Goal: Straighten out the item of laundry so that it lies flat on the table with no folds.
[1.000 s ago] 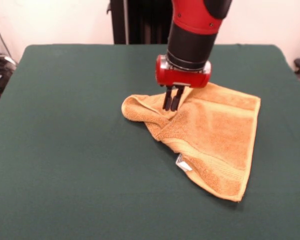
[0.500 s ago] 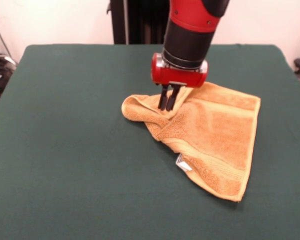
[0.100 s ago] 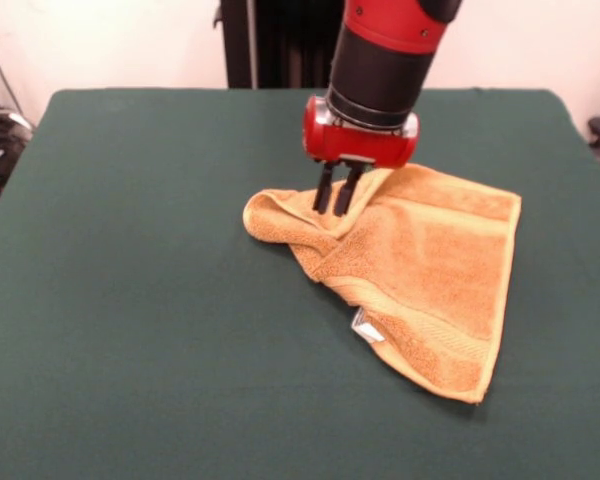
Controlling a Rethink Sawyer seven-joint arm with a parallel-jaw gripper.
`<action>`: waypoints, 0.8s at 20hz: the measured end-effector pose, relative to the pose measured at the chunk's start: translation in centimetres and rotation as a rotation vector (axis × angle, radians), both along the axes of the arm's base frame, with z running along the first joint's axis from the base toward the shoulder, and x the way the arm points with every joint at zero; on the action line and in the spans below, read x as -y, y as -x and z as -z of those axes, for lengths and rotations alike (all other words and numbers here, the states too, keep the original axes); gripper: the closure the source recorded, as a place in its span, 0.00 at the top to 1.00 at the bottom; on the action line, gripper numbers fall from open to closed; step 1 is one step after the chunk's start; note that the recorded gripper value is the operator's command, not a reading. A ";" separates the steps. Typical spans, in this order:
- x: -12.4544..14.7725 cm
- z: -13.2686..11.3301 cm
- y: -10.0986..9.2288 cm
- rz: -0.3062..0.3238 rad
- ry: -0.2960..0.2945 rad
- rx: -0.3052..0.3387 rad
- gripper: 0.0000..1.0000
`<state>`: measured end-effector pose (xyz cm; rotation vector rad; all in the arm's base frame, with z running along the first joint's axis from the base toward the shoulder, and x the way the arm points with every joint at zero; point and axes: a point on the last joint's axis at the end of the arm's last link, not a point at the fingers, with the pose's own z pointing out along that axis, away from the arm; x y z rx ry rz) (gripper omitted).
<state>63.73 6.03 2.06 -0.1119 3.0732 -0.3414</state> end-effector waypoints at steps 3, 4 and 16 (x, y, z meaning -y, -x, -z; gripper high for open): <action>0.0 -0.5 -0.3 0.000 -0.001 0.009 1.00; 0.0 -0.7 -0.3 0.000 -0.001 0.012 1.00; -0.1 -2.3 -1.1 0.000 -0.004 0.040 1.00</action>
